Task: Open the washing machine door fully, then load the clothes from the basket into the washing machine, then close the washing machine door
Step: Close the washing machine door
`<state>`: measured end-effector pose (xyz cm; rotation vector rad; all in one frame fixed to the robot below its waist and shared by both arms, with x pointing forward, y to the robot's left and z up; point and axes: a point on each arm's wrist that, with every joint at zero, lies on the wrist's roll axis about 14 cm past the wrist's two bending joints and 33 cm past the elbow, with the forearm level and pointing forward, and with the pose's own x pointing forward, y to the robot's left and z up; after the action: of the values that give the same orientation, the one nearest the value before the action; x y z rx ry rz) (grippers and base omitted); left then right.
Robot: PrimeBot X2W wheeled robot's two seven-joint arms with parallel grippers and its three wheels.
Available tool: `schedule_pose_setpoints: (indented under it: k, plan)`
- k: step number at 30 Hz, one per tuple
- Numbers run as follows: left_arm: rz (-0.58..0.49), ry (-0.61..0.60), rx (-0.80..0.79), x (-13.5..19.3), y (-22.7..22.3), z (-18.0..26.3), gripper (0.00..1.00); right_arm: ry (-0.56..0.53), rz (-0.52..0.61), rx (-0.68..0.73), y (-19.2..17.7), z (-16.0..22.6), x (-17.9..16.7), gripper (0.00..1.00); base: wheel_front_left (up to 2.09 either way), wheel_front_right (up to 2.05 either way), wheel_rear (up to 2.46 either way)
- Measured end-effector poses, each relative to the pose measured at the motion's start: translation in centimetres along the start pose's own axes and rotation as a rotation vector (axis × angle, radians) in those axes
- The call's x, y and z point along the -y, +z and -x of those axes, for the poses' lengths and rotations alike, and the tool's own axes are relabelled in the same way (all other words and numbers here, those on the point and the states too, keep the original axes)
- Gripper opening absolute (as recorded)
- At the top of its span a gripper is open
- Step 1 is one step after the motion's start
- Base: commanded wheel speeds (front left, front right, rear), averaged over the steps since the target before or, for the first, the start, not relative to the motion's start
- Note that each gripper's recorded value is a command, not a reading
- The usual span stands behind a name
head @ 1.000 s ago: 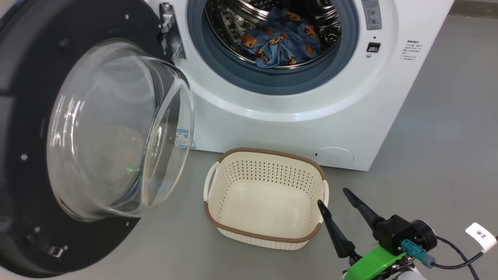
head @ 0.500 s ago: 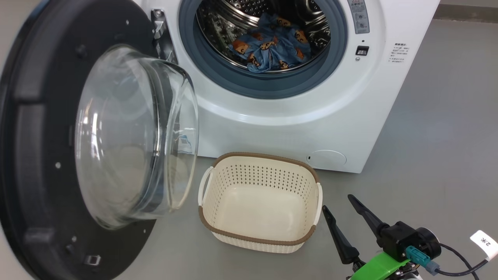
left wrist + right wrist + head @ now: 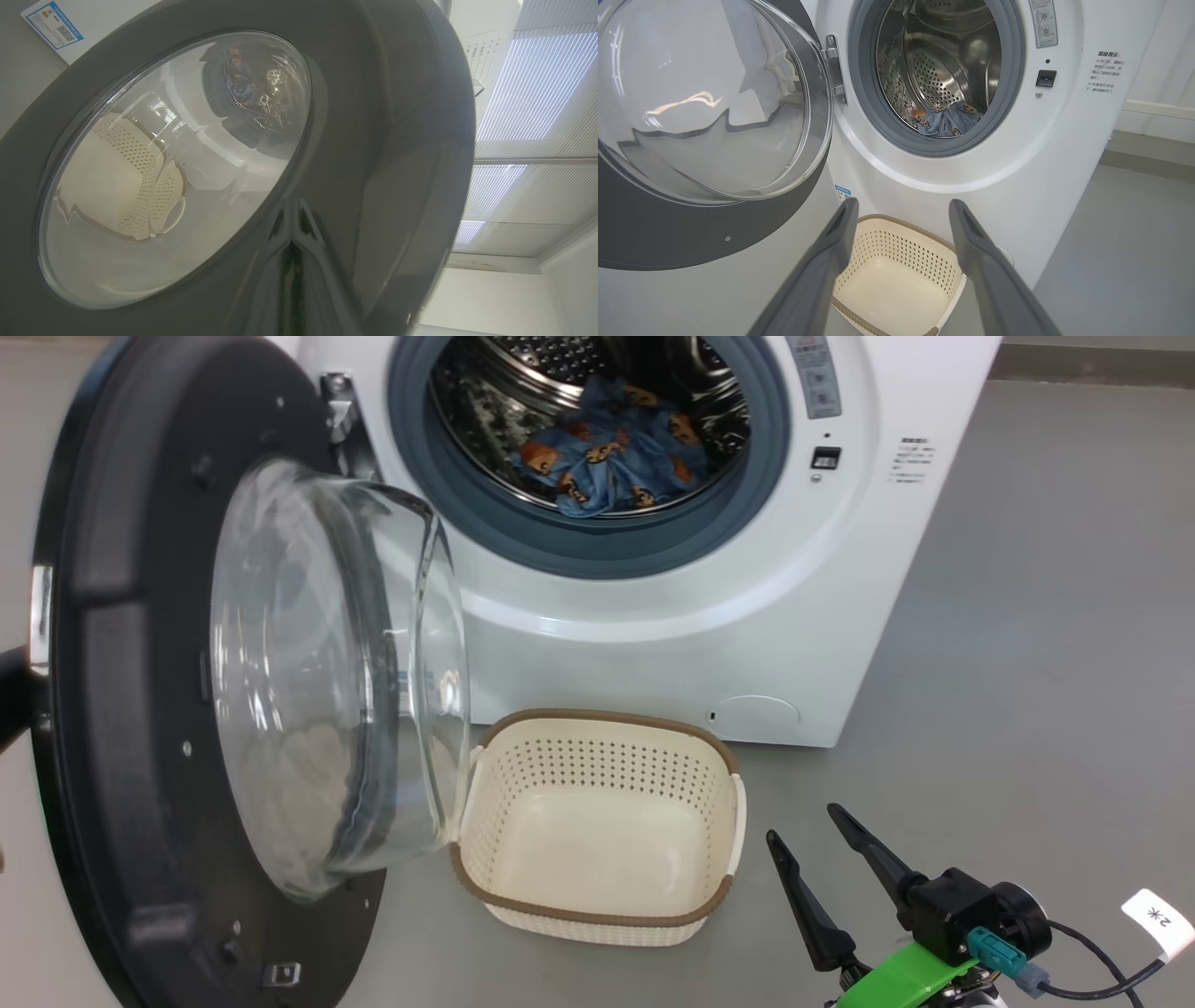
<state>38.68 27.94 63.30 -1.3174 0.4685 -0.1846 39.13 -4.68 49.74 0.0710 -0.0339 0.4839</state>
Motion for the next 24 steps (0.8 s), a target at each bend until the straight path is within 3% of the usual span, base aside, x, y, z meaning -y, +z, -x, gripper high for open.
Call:
schedule_pose_setpoints:
  k: [24]
  plan:
    - [0.039,-0.075,-0.092,1.2,-4.1,-7.4,0.0,-0.133,-0.001,-0.008,-0.2,2.6,3.7,1.0,0.0,0.0,0.0]
